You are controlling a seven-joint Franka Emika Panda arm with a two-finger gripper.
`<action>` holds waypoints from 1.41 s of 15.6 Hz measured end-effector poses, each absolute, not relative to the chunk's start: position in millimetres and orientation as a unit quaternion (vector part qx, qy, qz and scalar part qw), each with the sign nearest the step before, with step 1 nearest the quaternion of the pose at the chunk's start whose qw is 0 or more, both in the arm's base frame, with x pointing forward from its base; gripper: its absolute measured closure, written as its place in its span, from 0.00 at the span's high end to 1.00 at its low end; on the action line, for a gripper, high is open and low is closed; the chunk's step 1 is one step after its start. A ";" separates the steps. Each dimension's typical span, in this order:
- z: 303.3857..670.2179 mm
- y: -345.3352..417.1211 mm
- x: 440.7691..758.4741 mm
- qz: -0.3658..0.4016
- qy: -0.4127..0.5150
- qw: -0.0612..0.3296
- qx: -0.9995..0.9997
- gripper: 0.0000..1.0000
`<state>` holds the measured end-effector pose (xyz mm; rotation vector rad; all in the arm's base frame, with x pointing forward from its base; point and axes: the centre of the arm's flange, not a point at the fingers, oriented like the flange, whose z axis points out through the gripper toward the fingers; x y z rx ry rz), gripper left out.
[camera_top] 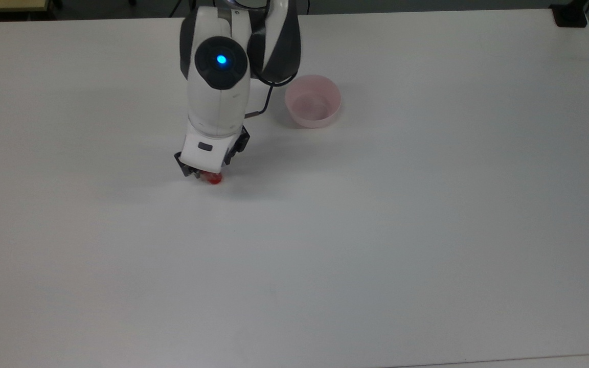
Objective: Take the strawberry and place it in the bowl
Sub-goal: 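Close the gripper on the red strawberry, then lift the strawberry and carry it over the pink bowl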
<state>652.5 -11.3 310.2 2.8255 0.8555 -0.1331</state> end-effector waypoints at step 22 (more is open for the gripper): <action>423.8 28.2 633.8 -0.023 0.284 0.085 0.955 0.33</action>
